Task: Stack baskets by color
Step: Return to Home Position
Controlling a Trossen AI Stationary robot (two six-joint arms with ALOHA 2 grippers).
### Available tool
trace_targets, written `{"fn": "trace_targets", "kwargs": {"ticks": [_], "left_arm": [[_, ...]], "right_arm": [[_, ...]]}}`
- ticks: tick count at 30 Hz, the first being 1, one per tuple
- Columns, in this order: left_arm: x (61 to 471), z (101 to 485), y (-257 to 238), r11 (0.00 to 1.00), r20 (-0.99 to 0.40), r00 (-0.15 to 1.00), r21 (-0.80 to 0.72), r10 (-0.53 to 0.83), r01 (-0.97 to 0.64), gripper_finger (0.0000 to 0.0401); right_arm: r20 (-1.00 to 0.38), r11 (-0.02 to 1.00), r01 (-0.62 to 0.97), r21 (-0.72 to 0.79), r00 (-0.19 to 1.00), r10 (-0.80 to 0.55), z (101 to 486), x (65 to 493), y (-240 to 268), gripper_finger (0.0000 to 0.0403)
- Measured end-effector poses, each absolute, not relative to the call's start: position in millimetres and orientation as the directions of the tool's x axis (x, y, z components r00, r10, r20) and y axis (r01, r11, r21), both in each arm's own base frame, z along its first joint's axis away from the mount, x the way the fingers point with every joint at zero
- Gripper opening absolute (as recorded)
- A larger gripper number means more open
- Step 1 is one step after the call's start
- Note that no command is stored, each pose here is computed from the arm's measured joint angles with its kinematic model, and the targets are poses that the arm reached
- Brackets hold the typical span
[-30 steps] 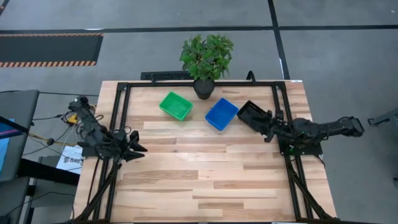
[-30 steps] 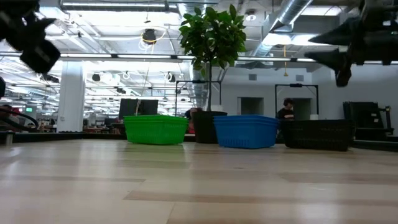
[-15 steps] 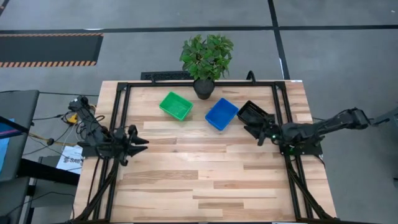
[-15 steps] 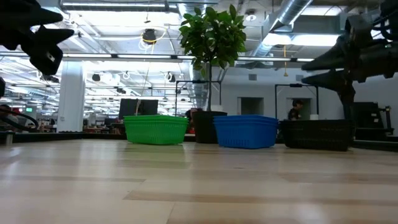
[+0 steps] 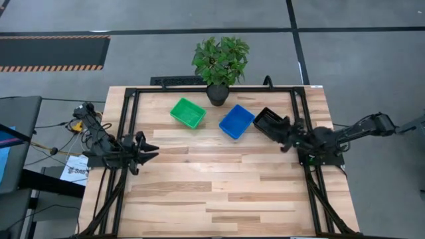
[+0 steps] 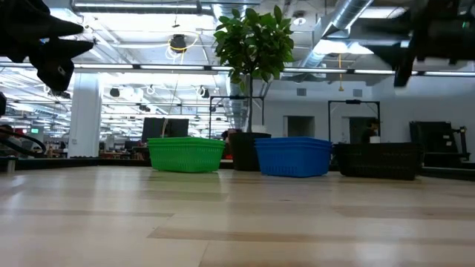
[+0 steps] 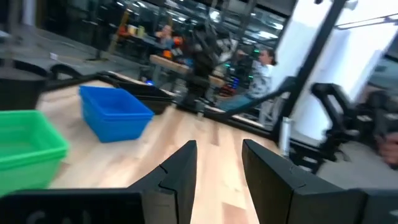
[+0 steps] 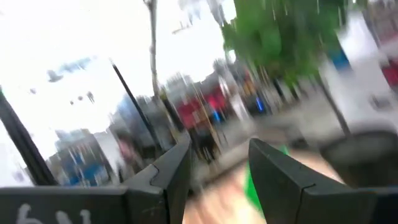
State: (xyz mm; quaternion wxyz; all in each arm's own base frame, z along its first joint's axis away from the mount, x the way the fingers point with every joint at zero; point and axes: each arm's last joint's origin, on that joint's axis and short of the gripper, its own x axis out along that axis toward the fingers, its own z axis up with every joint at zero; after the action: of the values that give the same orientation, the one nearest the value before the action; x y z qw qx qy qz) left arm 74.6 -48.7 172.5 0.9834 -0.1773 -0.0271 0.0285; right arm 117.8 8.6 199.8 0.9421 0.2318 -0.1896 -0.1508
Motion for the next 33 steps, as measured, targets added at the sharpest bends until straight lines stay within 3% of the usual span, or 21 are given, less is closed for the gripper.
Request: {"fn": "trace_targets", "kwargs": {"ticks": [6, 12, 16, 18, 21, 27, 33], "left_arm": [[74.6, 173.4, -50.2, 0.930, 0.052, 0.999, -0.367, 0.013, 0.007, 0.0116], [74.5, 173.9, -49.8, 0.928, 0.056, 0.998, -0.372, 0.022, 0.000, 0.0116], [74.6, 173.2, -50.3, 0.931, 0.052, 0.999, -0.364, 0.007, 0.012, 0.0116], [74.5, 173.4, -50.2, 0.936, 0.053, 0.999, -0.351, 0.008, 0.011, 0.0116], [74.6, 173.4, -50.2, 0.944, 0.053, 0.999, -0.328, 0.010, 0.008, 0.0116], [75.5, 173.2, -48.7, 0.972, 0.052, 0.998, -0.236, 0.029, -0.016, 0.0116], [77.0, 173.1, -45.5, 0.983, 0.050, 0.995, -0.168, 0.088, -0.079, 0.0116]], "right_arm": [[0.483, 0.883, 0.124, 0.452, 0.799, -0.359, 222.1, 98.3, 9.3, 0.0182], [0.544, 0.906, 0.137, 0.401, 0.760, -0.356, 228.9, 70.2, 8.7, 0.0178], [0.524, 0.979, 0.025, 0.200, 0.842, -0.129, 222.3, 73.5, 20.7, 0.0178], [0.471, 0.986, -0.083, 0.145, 0.882, 0.005, 215.5, 77.1, 28.2, 0.0178], [0.323, 0.963, -0.162, 0.215, 0.943, 0.086, 199.3, 82.5, 35.7, 0.0178], [0.100, 0.956, -0.048, 0.291, 0.995, 0.019, 176.6, 86.0, 37.3, 0.0178], [0.066, 0.975, -0.039, 0.219, 0.998, 0.025, 173.2, 86.5, 38.1, 0.0180]]}}
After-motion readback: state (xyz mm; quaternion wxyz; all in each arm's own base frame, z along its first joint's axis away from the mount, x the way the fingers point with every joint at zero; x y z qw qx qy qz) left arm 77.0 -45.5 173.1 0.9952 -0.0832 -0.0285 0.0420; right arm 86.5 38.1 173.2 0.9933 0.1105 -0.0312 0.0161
